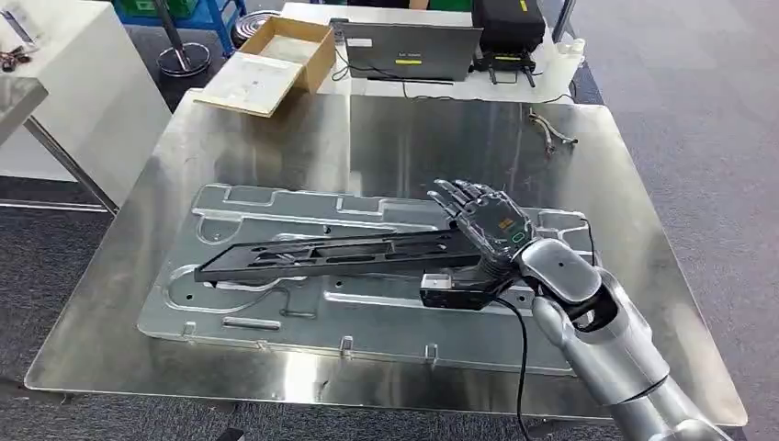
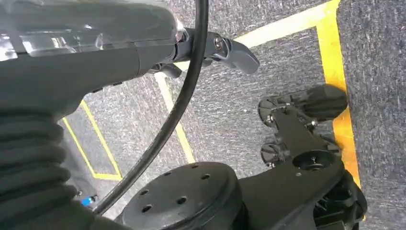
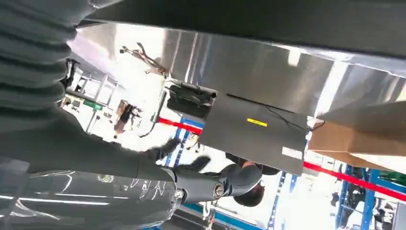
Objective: Take the parts from the cabinet and place them on the table.
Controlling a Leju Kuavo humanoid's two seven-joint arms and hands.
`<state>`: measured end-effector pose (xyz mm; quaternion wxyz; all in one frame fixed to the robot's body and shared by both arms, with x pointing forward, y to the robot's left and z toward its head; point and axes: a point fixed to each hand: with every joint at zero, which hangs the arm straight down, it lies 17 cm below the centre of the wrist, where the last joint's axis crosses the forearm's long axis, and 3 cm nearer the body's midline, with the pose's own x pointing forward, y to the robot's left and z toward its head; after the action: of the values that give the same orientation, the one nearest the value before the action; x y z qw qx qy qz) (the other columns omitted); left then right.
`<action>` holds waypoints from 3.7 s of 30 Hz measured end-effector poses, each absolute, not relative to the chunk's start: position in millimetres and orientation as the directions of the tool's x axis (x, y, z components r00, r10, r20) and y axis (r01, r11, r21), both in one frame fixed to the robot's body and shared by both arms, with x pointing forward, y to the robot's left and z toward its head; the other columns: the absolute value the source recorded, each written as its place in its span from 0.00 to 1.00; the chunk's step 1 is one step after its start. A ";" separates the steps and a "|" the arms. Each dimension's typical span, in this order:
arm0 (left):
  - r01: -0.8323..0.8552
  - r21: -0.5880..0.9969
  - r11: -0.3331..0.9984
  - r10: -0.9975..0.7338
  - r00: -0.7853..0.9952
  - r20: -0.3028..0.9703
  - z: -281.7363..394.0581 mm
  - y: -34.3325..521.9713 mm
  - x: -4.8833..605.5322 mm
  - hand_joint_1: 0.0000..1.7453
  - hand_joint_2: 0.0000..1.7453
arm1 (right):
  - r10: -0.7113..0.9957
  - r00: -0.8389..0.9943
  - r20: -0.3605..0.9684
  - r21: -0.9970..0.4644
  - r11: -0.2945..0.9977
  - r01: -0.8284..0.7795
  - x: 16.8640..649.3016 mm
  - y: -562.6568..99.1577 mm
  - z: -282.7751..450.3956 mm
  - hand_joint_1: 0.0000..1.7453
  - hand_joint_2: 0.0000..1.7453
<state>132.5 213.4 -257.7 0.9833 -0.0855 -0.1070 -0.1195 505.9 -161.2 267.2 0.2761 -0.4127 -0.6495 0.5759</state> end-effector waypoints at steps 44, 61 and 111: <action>0.241 -0.157 0.958 -0.201 0.951 0.235 -256.2 216.1 135.9 0.00 0.00 | 0.840 -0.534 -0.094 -0.977 0.026 0.213 505.6 -150.7 271.5 0.00 0.00; 0.237 -0.158 0.958 -0.199 0.954 0.226 -257.7 217.6 129.8 0.00 0.00 | 0.836 -0.542 -0.083 -0.976 0.043 0.215 505.9 -146.3 276.3 0.00 0.00; 0.108 -0.149 0.983 -0.082 0.982 0.171 -266.1 191.0 91.2 0.00 0.00 | 0.761 0.556 0.334 -0.595 0.627 -0.502 238.0 -363.5 -179.6 0.00 0.00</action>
<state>91.2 191.0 -266.1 0.9923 -0.0790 -0.0823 -0.0478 238.0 -363.5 -179.6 0.8535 -0.2222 -0.2920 0.3701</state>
